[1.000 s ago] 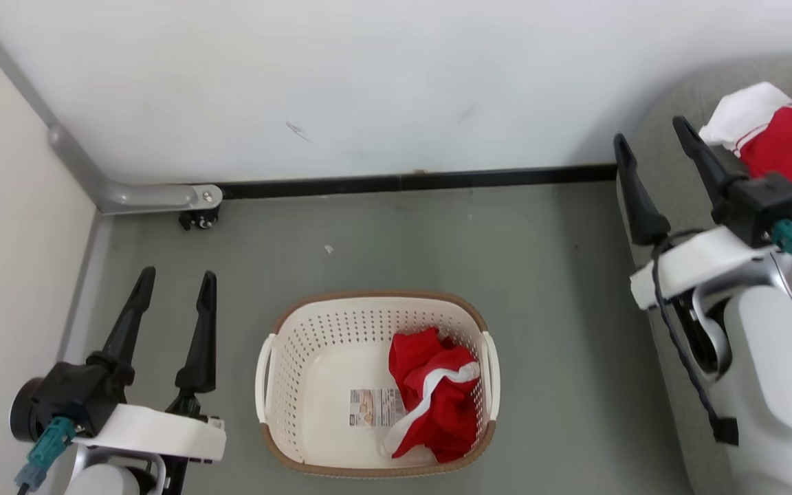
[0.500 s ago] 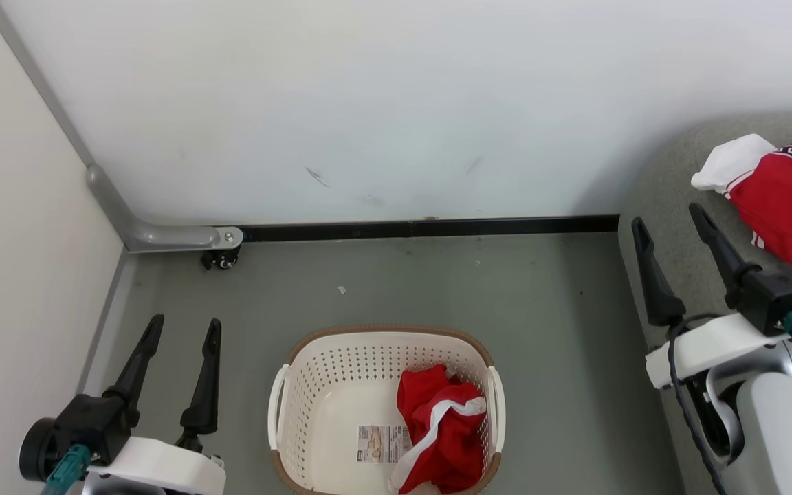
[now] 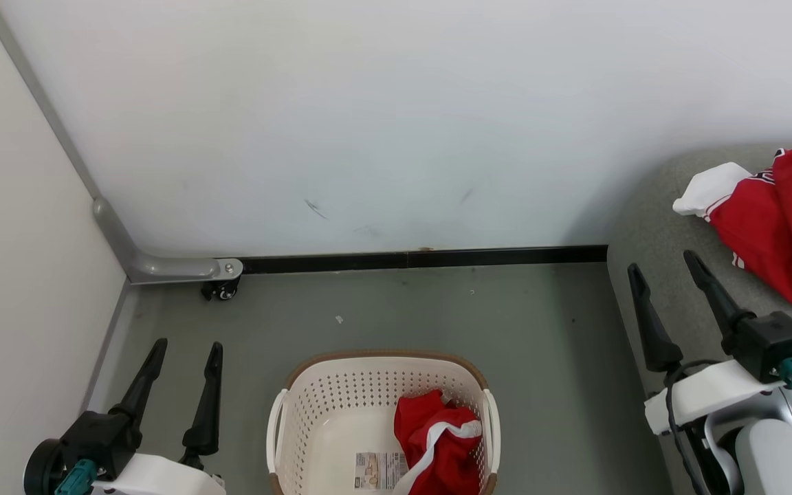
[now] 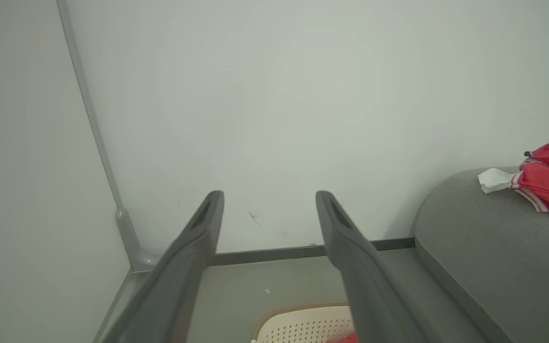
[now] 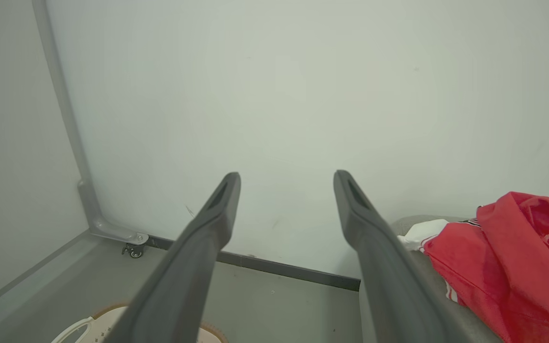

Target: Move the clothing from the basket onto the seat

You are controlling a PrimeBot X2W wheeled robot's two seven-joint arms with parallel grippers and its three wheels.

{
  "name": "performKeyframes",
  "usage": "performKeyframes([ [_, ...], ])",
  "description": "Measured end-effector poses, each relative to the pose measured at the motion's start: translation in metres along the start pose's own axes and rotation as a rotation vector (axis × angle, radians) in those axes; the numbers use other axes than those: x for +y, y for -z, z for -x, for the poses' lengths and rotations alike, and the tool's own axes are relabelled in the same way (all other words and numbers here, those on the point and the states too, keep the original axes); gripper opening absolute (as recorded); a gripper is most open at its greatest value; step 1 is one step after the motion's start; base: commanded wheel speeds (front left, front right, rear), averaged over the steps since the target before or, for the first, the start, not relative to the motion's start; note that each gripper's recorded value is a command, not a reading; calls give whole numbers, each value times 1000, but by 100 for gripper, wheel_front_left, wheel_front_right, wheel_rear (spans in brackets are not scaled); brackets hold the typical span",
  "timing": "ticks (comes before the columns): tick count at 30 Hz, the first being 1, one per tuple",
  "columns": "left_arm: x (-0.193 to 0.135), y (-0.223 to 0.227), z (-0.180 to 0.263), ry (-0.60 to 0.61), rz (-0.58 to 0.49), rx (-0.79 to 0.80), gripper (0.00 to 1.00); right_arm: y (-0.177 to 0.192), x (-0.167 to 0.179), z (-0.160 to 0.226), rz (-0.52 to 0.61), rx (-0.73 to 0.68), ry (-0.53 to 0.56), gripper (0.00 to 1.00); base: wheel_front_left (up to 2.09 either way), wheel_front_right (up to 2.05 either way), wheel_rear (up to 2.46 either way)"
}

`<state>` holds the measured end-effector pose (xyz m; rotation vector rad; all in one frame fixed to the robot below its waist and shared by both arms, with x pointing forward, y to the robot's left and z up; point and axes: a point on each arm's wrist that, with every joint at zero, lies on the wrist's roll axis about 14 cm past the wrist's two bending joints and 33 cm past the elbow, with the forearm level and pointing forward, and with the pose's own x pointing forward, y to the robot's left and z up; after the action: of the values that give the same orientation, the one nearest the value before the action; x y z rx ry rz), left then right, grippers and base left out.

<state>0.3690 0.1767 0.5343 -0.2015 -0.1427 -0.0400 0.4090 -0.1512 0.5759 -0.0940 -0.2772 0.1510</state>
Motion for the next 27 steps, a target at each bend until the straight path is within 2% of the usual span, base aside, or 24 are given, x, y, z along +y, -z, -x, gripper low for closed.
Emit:
performKeyframes([
  [15,-4,-2,9,17,0,-5,100,-1,5,25,-5,13,-1,100,0,0,0],
  [27,-3,-1,16,17,-1,0,100,-6,11,27,-11,-1,-14,100,0,0,0],
])
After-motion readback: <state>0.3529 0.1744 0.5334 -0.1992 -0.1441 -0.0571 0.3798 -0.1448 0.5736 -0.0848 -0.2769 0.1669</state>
